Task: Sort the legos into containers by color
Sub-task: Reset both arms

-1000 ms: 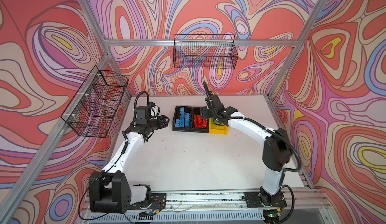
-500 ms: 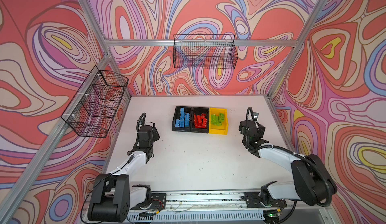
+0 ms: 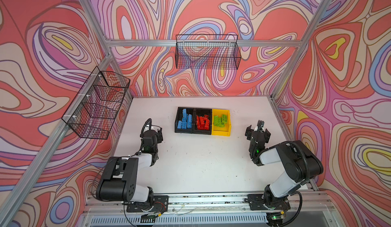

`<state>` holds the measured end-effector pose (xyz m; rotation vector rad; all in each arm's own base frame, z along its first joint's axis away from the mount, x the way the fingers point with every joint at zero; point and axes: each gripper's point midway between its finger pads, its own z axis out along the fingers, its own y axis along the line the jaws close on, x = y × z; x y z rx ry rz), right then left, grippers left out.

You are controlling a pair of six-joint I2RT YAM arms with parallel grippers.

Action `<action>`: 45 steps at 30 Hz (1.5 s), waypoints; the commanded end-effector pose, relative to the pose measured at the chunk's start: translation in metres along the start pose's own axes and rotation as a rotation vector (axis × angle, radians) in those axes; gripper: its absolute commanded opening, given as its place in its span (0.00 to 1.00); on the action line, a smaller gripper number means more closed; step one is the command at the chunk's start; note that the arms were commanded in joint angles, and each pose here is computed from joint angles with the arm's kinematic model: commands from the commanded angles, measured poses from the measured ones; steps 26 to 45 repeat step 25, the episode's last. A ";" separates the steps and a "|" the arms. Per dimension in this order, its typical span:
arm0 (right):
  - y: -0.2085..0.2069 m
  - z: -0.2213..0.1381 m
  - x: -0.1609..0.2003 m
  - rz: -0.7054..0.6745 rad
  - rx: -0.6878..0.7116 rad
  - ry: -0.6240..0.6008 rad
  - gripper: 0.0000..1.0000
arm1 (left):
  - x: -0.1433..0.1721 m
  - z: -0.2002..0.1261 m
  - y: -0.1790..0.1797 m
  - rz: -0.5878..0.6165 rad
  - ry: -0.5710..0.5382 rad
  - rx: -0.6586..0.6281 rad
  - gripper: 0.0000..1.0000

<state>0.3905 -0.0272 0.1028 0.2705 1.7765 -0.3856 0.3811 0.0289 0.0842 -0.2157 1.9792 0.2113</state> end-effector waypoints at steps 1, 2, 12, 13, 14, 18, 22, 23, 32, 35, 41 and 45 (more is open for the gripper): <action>0.019 0.009 -0.017 0.043 -0.171 -0.047 0.96 | -0.010 0.003 -0.010 0.029 -0.076 0.065 0.90; 0.022 0.012 -0.010 0.051 -0.212 -0.038 0.96 | -0.010 0.003 -0.011 0.032 -0.079 0.068 0.93; 0.020 0.013 -0.010 0.059 -0.225 -0.045 0.98 | -0.010 0.005 -0.011 0.031 -0.073 0.076 1.00; 0.019 0.013 -0.011 0.060 -0.223 -0.052 0.98 | -0.010 0.005 -0.010 0.029 -0.073 0.075 1.00; 0.019 0.013 -0.011 0.061 -0.221 -0.051 0.98 | -0.010 0.005 -0.010 0.028 -0.073 0.074 1.00; 0.019 0.014 -0.010 0.059 -0.222 -0.048 0.98 | -0.009 0.005 -0.010 0.028 -0.072 0.075 1.00; 0.019 0.013 -0.011 0.058 -0.221 -0.050 0.98 | -0.010 0.005 -0.010 0.027 -0.073 0.073 1.00; 0.021 0.013 -0.011 0.054 -0.231 -0.051 0.98 | -0.010 0.005 -0.010 0.028 -0.072 0.073 1.00; 0.025 0.012 -0.011 0.045 -0.254 -0.053 0.98 | -0.010 0.005 -0.010 0.027 -0.073 0.073 1.00; 0.025 0.012 -0.011 0.045 -0.254 -0.053 0.98 | -0.010 0.005 -0.010 0.027 -0.073 0.073 1.00; 0.025 0.012 -0.011 0.045 -0.254 -0.053 0.98 | -0.010 0.005 -0.010 0.027 -0.073 0.073 1.00; 0.025 0.012 -0.011 0.045 -0.254 -0.053 0.98 | -0.010 0.005 -0.010 0.027 -0.073 0.073 1.00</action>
